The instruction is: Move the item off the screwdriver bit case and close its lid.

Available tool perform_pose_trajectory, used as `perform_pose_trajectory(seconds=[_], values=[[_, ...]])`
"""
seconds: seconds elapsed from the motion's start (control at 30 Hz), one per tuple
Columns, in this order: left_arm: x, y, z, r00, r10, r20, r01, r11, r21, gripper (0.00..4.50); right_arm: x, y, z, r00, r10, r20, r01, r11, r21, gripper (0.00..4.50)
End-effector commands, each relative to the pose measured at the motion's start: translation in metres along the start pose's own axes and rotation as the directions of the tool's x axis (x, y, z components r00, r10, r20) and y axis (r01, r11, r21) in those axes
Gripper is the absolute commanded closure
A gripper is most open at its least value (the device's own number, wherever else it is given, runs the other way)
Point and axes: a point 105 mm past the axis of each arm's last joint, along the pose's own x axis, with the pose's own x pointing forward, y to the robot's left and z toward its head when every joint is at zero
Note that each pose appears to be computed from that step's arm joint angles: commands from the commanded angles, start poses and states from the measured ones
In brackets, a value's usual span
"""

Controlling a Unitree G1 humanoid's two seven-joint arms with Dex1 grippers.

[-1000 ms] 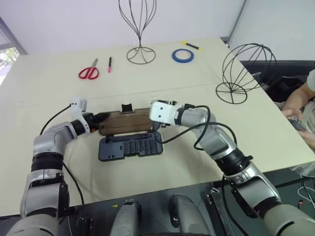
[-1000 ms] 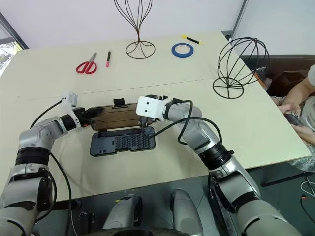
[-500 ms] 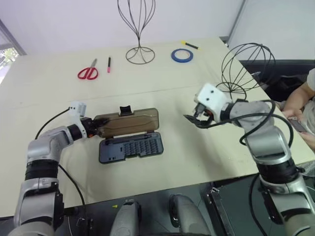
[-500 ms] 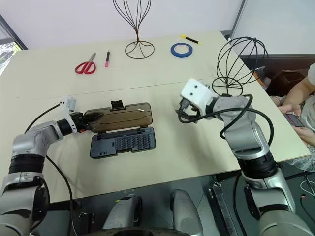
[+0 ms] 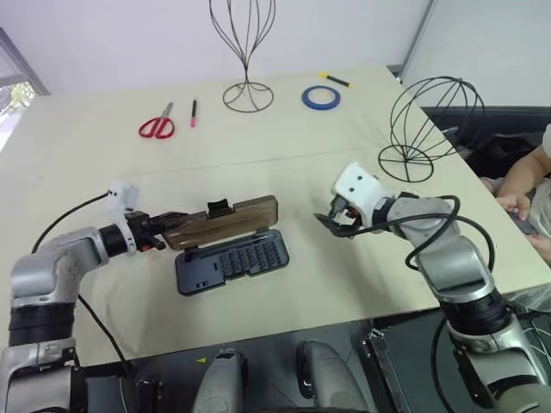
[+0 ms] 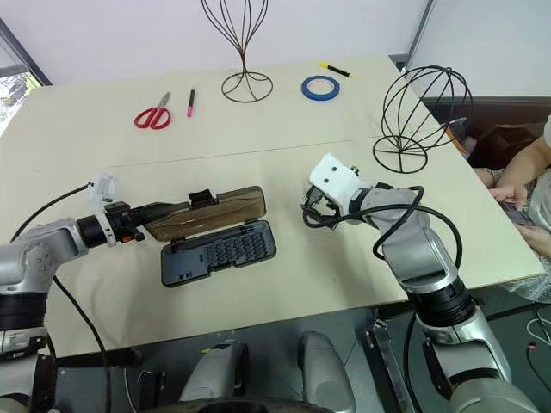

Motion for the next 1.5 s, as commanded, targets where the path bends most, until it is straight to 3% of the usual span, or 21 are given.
perform_pose_trajectory(seconds=[0.03,0.43,0.67,0.8,0.97,1.07,1.27,1.3,1.5], values=[[-0.010,-0.013,0.018,0.999,-0.013,0.044,0.011,0.999,0.047,4.50,0.001,0.000,0.006,1.000,-0.002,0.030,0.002,1.000,-0.019,0.05],[-0.048,-0.065,-0.005,0.999,-0.045,-0.016,0.045,0.999,-0.001,4.50,0.005,-0.001,-0.003,1.000,0.008,0.015,-0.008,1.000,-0.014,0.05],[-0.071,-0.069,-0.017,0.996,-0.031,-0.081,0.027,0.999,-0.044,4.50,0.008,-0.002,-0.004,1.000,0.001,0.026,-0.001,1.000,0.015,0.05],[-0.048,-0.048,0.003,0.999,-0.021,-0.047,0.023,0.999,0.027,4.50,0.005,-0.003,0.002,0.998,0.028,0.052,-0.031,0.999,0.042,0.05],[-0.001,-0.030,0.034,0.994,-0.099,-0.049,0.106,0.981,0.164,4.50,-0.008,0.013,0.024,0.968,0.187,0.170,-0.228,0.936,0.267,0.05],[0.022,-0.022,0.044,0.987,-0.137,-0.087,0.153,0.961,0.230,4.50,-0.016,0.031,0.033,0.934,0.292,0.207,-0.349,0.869,0.352,0.96],[0.065,-0.018,0.041,0.961,-0.202,-0.191,0.252,0.923,0.292,4.50,-0.023,0.074,0.052,0.854,0.452,0.257,-0.520,0.729,0.445,4.09],[0.070,-0.019,0.039,0.955,-0.211,-0.207,0.267,0.917,0.296,4.50,-0.023,0.080,0.054,0.841,0.474,0.261,-0.540,0.707,0.457,4.43],[0.088,-0.027,0.020,0.916,-0.267,-0.300,0.357,0.883,0.304,4.50,-0.030,0.111,0.061,0.753,0.592,0.288,-0.649,0.596,0.472,4.43]])
